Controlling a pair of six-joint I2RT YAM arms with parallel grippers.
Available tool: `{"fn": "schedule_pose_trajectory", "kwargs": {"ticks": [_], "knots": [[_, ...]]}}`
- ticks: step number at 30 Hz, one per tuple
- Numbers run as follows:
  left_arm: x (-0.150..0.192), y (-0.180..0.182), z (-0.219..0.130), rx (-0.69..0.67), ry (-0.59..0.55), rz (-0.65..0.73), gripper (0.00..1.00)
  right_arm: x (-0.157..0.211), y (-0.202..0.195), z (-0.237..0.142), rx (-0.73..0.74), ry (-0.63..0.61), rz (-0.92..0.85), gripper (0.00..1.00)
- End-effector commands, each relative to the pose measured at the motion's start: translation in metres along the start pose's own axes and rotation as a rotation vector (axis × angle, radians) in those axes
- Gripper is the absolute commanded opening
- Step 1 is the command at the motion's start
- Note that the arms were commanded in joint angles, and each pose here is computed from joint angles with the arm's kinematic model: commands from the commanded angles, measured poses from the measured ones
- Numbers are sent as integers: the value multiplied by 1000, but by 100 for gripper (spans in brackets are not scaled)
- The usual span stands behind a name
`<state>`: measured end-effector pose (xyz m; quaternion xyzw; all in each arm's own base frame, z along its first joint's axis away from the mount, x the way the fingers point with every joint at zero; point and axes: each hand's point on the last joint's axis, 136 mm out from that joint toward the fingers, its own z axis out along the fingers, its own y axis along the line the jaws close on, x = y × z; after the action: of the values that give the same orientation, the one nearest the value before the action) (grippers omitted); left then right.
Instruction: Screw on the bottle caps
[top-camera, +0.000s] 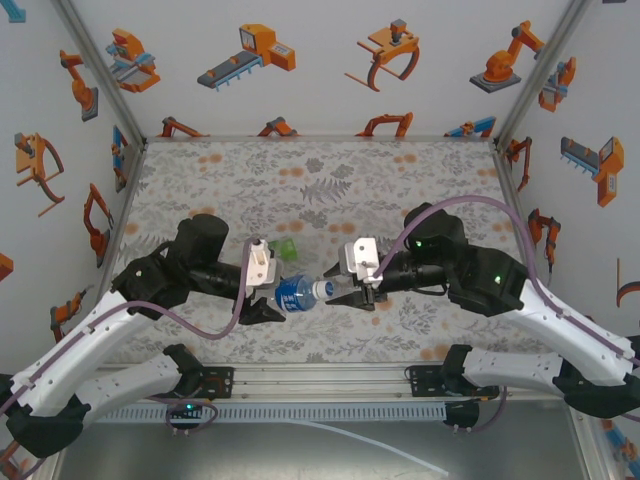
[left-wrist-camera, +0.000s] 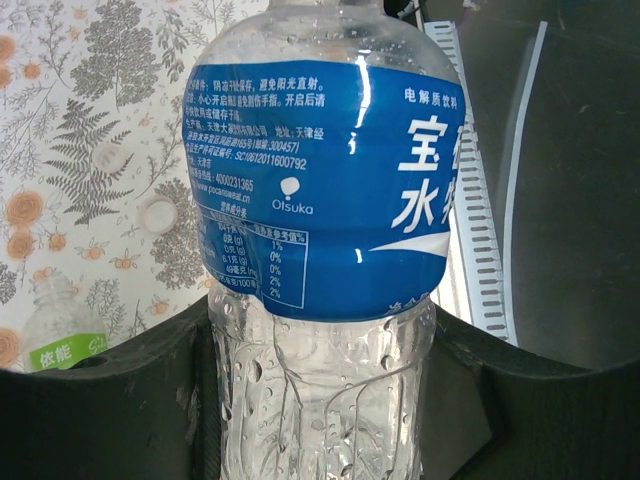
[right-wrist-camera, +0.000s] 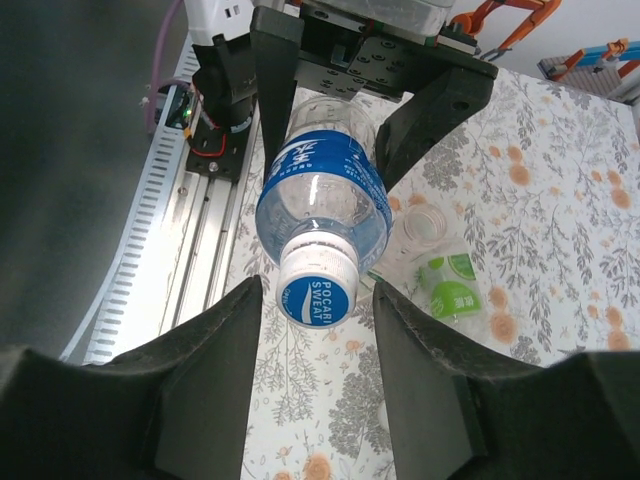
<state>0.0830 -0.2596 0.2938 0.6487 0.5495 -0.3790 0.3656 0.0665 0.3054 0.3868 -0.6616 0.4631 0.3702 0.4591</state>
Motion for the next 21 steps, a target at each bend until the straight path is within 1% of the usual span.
{"fn": "schedule_pose_trajectory", "kwargs": {"ticks": [1,3,7,12,16,17,19,21], "knots": [[-16,-10,-7,35,-46,19,0,-3,0,0,6,-20,-39,45],[-17,-10,-7,37,-48,18,0,-2,0,1,9,-17,-37,43],[-17,-10,-6,39,-47,16,0,-2,-2,2,14,-19,-31,37],[-15,-8,-4,44,-40,11,0,-7,1,1,1,-50,-15,36],[-15,-7,-1,49,-34,5,0,-9,2,-1,5,-64,9,32],[-15,-7,-1,51,-32,4,0,-9,2,-1,7,-69,21,32],[-15,-6,0,53,-31,5,0,-9,2,-1,8,-78,38,39],[-15,-6,1,55,-30,5,0,-10,1,-1,16,-86,45,41]]}}
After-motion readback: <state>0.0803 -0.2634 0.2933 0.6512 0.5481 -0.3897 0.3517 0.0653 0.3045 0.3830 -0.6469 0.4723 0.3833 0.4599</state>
